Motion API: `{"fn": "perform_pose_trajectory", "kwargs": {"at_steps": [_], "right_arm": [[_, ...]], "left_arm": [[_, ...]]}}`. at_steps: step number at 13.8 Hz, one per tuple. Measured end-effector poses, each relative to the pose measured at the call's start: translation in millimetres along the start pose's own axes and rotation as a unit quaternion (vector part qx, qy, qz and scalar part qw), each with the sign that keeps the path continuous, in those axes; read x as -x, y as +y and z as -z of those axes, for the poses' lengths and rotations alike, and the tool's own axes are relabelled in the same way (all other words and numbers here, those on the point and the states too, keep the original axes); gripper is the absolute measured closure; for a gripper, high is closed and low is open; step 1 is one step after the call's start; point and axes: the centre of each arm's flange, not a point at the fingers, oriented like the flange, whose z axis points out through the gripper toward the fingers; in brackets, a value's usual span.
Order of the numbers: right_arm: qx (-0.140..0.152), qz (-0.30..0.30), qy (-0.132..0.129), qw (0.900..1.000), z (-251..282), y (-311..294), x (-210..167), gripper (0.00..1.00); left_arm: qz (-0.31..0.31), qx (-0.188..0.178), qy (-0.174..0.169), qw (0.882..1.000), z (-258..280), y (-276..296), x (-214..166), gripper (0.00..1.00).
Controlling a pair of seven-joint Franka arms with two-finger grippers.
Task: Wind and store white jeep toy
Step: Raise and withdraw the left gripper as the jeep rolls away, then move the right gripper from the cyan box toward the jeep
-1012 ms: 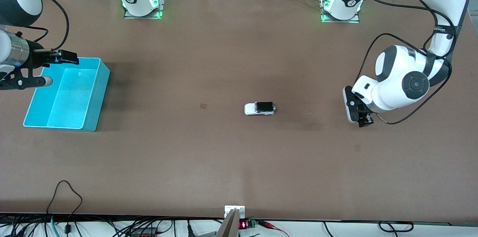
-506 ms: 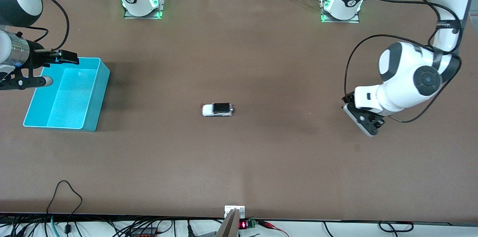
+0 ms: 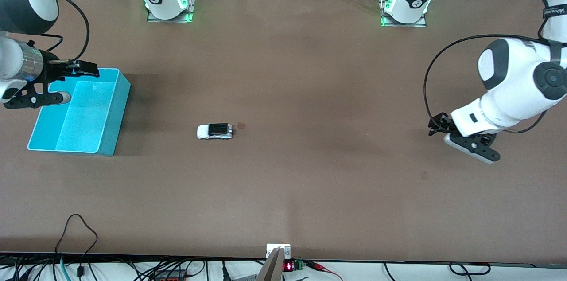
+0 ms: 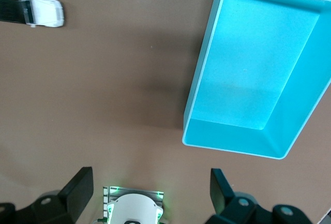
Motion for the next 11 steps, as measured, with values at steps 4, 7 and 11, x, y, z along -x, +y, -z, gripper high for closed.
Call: {"fn": "perform_pose_trajectory", "kwargs": {"at_steps": [4, 7, 11], "right_arm": [[-0.016, 0.013, 0.002, 1.000, -0.8, -4.0, -1.4, 0.00], [-0.029, 0.057, 0.006, 0.998, -0.5, -8.3, -2.1, 0.00], [-0.027, 0.118, 0.004, 0.993, -5.8, -21.7, -4.9, 0.00]], "left_arm": [[0.049, -0.009, -0.002, 0.999, 35.1, -23.3, 5.1, 0.00], [0.125, -0.010, -0.007, 0.992, 62.6, -16.8, 4.3, 0.00], [0.202, -0.012, -0.002, 0.979, 104.5, -7.2, 11.7, 0.00]]}}
